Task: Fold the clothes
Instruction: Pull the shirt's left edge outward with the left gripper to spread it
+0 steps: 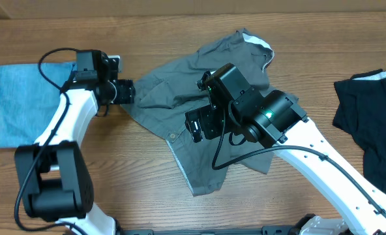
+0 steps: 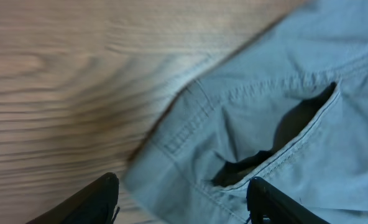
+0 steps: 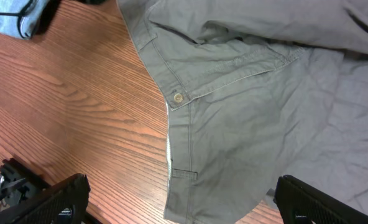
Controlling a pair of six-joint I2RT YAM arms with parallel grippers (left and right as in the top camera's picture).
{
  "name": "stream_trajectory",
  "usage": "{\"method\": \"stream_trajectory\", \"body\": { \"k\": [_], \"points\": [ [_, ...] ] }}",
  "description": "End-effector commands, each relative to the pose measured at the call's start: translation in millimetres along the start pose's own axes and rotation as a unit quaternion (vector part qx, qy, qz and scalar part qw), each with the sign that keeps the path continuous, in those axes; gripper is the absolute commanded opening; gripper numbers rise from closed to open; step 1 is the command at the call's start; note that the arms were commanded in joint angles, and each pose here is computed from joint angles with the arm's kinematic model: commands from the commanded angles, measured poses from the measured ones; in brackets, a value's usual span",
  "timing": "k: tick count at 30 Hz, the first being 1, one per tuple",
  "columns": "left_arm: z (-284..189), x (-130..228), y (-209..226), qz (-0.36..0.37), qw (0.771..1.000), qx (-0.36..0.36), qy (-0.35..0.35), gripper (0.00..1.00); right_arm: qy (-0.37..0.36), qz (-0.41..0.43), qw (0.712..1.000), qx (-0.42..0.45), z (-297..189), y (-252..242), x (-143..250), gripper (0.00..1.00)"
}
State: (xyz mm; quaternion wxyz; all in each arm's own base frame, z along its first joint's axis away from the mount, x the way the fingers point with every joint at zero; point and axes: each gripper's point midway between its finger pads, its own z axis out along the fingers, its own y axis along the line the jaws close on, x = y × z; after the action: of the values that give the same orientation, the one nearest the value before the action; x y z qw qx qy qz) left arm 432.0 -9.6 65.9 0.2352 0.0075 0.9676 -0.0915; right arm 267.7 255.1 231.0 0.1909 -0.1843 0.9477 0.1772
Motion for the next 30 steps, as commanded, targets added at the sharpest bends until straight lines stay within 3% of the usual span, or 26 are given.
{"method": "stream_trajectory", "body": {
  "k": [1, 6, 7, 9, 11, 12, 14, 21, 27, 30],
  "points": [
    [32, 19, -5, 0.014, 0.999, 0.033, 0.036, 0.7, -0.004, -0.001, 1.0, 0.002, -1, -1, -2, 1.0],
    [63, 38, 4, 0.01, 0.997, 0.025, 0.066, 0.69, -0.004, -0.001, 1.0, 0.002, -1, -1, -2, 1.0],
    [67, 39, 5, 0.009, 0.997, 0.025, 0.068, 0.65, -0.004, -0.001, 1.0, 0.002, -1, -1, -2, 1.0],
    [70, 40, 6, 0.009, 0.997, 0.025, 0.068, 0.54, -0.004, -0.001, 1.0, 0.002, -1, -1, -2, 1.0],
    [71, 36, 6, 0.011, 0.998, 0.025, 0.06, 0.36, -0.004, -0.001, 1.0, 0.002, -1, -1, -2, 1.0],
    [70, 32, 6, 0.012, 0.998, 0.024, 0.054, 0.19, -0.004, -0.001, 1.0, 0.002, -1, -1, -2, 1.0],
    [68, 23, 6, 0.015, 0.999, 0.024, 0.044, 0.04, -0.004, -0.001, 1.0, 0.002, -1, -1, -2, 1.0],
    [59, -18, 5, 0.045, 0.999, 0.021, -0.008, 0.04, -0.004, -0.001, 1.0, 0.002, -1, -1, -2, 1.0],
    [47, -58, 17, 0.057, 0.996, -0.024, -0.058, 0.04, -0.004, -0.001, 1.0, 0.002, -1, -1, -2, 1.0],
    [41, -84, 17, 0.106, 0.988, -0.034, -0.106, 0.04, -0.004, -0.001, 1.0, 0.002, -1, -1, -2, 1.0]
  ]
}}
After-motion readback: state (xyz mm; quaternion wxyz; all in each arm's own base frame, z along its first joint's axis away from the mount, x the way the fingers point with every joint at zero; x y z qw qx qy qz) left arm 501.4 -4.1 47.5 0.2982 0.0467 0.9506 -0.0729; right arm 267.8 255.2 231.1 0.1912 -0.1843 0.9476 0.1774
